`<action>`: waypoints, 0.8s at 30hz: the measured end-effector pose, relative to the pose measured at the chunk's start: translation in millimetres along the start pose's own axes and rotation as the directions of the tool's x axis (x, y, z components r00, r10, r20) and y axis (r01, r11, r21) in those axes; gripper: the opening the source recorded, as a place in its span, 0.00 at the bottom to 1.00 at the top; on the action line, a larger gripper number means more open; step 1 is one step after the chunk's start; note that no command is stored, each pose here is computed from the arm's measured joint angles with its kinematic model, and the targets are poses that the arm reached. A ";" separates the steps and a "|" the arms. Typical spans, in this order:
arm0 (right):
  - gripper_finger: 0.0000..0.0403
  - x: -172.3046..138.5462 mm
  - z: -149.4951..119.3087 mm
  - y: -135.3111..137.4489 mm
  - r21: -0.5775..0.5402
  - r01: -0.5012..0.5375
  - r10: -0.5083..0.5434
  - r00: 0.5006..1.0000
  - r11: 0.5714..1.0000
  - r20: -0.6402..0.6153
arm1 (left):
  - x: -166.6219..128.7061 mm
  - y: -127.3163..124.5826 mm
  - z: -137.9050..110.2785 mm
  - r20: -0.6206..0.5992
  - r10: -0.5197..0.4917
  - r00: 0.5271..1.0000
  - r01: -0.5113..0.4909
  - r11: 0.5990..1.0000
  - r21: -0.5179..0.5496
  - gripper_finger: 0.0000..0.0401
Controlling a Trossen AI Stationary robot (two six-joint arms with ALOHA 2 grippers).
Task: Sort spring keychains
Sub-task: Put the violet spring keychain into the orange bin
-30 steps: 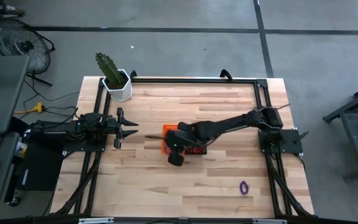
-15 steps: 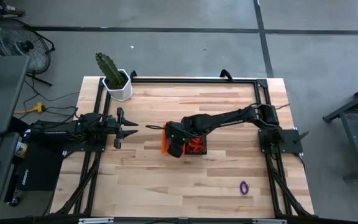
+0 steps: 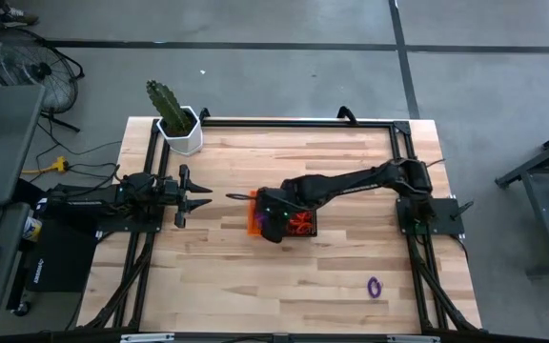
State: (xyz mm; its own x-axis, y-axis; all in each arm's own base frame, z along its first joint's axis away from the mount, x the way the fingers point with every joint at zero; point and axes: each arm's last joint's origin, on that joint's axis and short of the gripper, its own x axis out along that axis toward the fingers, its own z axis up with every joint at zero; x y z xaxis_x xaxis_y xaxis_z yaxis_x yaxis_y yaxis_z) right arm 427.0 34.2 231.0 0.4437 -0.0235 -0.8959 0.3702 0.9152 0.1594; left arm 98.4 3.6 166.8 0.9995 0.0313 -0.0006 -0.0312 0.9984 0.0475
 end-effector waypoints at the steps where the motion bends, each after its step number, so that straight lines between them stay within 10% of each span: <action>1: 0.35 -4.9 -3.3 2.5 -0.008 0.003 -0.003 1.000 1.000 -0.014 | 0.0 0.0 0.0 0.000 0.000 1.000 0.000 1.000 0.000 0.30; 24: 0.43 -62.8 -137.7 73.5 0.245 0.453 -0.271 0.801 0.857 -0.534 | 0.0 0.0 0.0 0.000 0.000 1.000 0.000 1.000 0.000 0.30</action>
State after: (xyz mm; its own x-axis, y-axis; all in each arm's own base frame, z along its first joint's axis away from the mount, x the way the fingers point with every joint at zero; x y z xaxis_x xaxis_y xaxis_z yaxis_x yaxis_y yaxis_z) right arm 314.0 158.4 241.8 -0.1805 -0.0518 -0.9822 0.7181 0.6755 -0.1676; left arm 98.4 3.6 166.8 0.9995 0.0311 -0.0008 -0.0310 0.9984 0.0471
